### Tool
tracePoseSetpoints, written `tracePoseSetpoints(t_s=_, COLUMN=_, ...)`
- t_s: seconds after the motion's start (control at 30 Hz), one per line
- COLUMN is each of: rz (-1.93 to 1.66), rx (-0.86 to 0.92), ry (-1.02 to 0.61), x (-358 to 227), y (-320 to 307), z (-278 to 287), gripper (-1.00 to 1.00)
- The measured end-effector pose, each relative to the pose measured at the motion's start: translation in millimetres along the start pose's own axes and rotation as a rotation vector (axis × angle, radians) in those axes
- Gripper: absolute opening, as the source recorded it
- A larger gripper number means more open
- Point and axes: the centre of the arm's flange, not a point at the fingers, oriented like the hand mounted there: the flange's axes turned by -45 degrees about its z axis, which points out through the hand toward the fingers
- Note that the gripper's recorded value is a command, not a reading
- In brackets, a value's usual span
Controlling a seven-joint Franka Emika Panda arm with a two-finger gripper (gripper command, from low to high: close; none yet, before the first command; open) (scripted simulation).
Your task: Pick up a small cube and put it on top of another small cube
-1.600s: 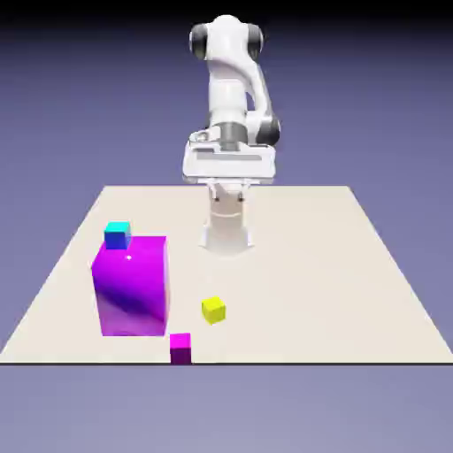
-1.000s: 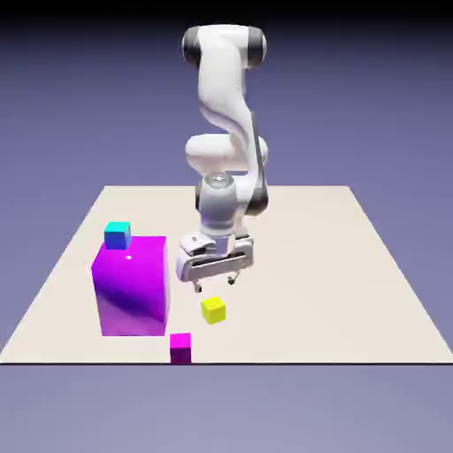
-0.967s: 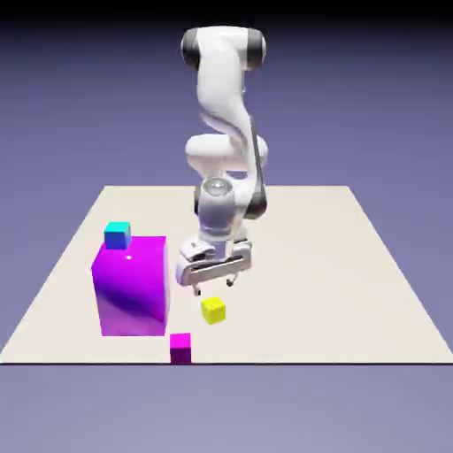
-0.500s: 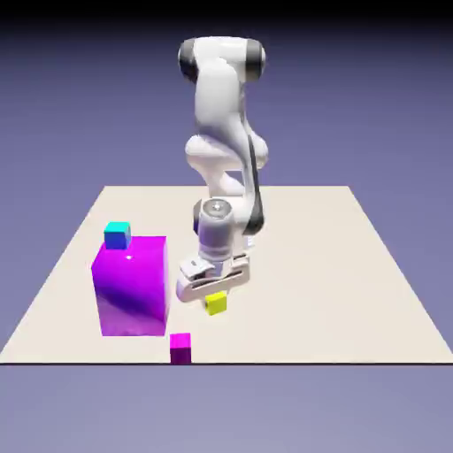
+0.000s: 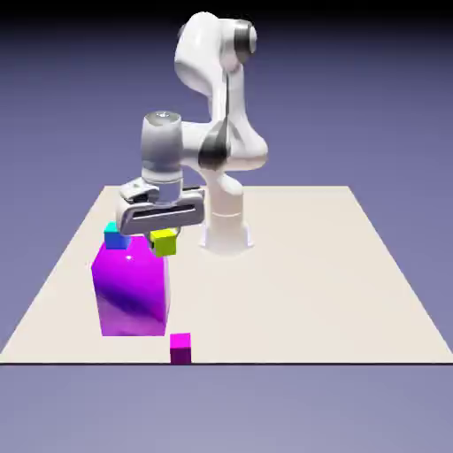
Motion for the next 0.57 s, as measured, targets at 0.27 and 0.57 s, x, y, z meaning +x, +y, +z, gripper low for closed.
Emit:
tracePoseSetpoints(t_s=0.27, rz=0.123, rx=0.075, ry=-0.088, x=-96, y=52, z=-19, gripper=-1.0)
tracePoseSetpoints(t_s=0.57, rz=0.124, rx=0.072, ry=-0.089, x=-96, y=53, z=-37, gripper=1.0)
